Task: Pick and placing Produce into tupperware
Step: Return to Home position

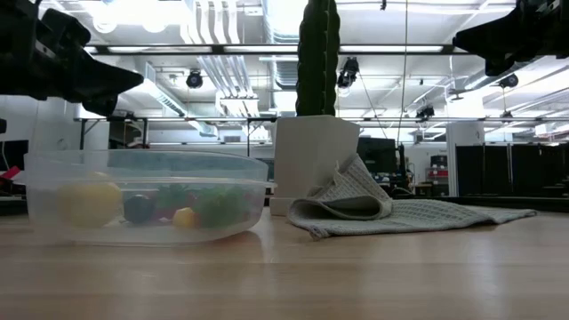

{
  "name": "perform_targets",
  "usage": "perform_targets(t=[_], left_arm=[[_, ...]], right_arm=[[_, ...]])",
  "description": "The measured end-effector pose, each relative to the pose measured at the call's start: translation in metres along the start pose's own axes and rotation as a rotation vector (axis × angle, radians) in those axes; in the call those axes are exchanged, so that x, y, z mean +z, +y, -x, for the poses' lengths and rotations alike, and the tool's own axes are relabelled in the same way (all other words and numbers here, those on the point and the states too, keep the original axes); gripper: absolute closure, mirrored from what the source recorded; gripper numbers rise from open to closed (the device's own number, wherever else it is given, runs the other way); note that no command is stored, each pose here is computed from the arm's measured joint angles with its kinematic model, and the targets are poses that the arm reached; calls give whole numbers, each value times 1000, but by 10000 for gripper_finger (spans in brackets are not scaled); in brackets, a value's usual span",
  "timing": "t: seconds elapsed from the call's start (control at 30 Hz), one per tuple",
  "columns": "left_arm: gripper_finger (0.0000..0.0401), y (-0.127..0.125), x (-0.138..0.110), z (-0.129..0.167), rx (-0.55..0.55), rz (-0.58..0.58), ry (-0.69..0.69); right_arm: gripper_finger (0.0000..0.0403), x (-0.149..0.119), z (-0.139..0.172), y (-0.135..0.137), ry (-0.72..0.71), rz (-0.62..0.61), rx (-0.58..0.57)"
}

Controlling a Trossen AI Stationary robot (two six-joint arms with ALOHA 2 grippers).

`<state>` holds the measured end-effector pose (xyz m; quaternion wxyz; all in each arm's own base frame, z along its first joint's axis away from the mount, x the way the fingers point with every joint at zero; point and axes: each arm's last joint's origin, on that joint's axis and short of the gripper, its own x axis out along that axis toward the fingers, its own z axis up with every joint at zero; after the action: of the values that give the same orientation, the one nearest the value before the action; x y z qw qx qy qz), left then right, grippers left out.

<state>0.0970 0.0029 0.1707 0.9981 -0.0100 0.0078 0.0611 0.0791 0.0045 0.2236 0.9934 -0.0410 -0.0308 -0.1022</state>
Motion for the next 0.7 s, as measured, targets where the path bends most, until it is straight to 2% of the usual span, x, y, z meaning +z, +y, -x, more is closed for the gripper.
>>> perform_targets(t=[0.57, 0.7], left_arm=[[401, 1, -1, -1, 34, -29, 16], [401, 1, -1, -1, 36, -29, 13]], right_arm=[[346, -6, 0, 1, 56, -22, 5], [349, -8, 0, 2, 77, -35, 39]])
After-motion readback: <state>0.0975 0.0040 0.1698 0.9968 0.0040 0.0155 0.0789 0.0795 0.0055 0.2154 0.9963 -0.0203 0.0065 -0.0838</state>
